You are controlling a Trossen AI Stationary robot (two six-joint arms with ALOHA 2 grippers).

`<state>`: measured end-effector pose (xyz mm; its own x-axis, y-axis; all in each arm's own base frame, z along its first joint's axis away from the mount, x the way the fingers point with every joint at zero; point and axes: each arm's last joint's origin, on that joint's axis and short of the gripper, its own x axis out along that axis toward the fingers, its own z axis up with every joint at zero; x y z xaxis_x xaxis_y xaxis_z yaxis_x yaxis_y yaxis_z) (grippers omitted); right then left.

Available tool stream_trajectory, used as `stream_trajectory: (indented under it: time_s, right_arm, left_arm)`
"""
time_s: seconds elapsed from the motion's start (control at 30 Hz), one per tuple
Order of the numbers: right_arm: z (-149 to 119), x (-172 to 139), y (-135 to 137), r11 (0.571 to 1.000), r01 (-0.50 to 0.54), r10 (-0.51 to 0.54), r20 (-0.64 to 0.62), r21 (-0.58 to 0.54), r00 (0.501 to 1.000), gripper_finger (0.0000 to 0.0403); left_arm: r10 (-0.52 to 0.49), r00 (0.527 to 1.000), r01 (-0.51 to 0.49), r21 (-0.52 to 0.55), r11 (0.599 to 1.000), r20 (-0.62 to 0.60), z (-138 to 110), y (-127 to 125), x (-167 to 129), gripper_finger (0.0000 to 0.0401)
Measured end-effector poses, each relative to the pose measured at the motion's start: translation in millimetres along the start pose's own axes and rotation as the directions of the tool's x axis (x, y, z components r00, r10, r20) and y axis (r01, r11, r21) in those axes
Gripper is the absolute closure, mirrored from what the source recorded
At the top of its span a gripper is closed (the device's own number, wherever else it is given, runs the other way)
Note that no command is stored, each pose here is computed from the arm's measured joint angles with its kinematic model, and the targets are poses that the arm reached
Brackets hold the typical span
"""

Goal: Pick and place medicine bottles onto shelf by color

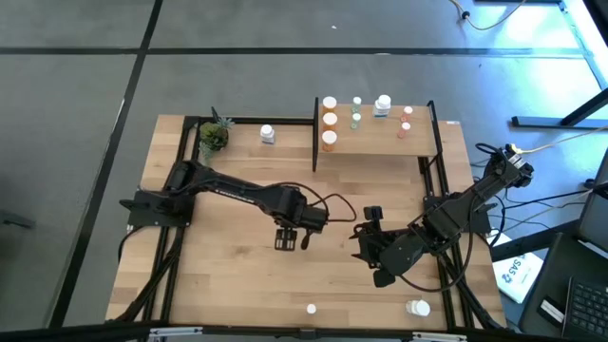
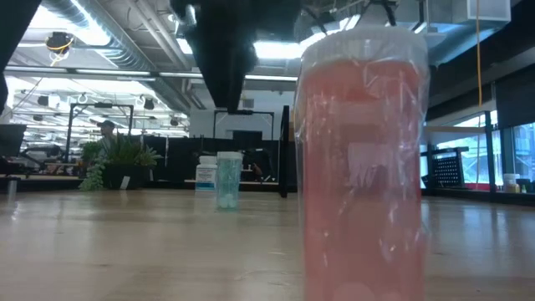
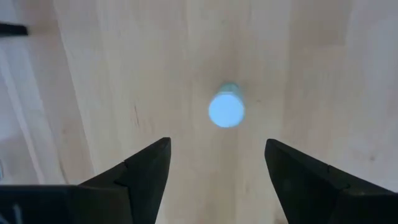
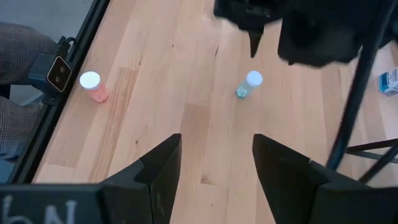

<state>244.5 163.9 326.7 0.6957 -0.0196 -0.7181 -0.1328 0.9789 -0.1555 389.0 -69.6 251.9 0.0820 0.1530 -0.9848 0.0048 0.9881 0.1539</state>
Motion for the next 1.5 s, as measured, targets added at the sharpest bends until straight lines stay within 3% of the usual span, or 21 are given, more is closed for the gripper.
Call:
stream_trajectory:
  time_s: [0.4,0.67,1.1,1.5]
  right_arm:
    - [0.5,0.2,0.3,1.0,-0.001,0.001,0.005,0.002,1.0,0.0202]
    - [0.8,0.2,0.3,1.0,-0.002,0.002,0.008,0.004,1.0,0.0202]
    - [1.2,0.2,0.5,1.0,-0.003,0.003,0.011,0.004,1.0,0.0202]
    - [8.3,-0.2,2.3,1.0,-0.021,0.021,0.08,-0.011,0.997,0.0202]
  left_arm:
    - [0.073,0.982,-0.054,-0.113,0.992,0.175,-43.2,-11.1,-73.1,0.0147]
    - [0.09,0.957,-0.053,-0.137,0.989,0.277,-68.1,-35.9,-103.3,0.0147]
    - [0.102,0.932,-0.058,-0.135,0.989,0.349,-92.8,-86.1,-114.7,0.0147]
    - [0.175,0.89,-0.087,-0.219,0.972,0.422,-126.3,-124.3,-124.2,0.0147]
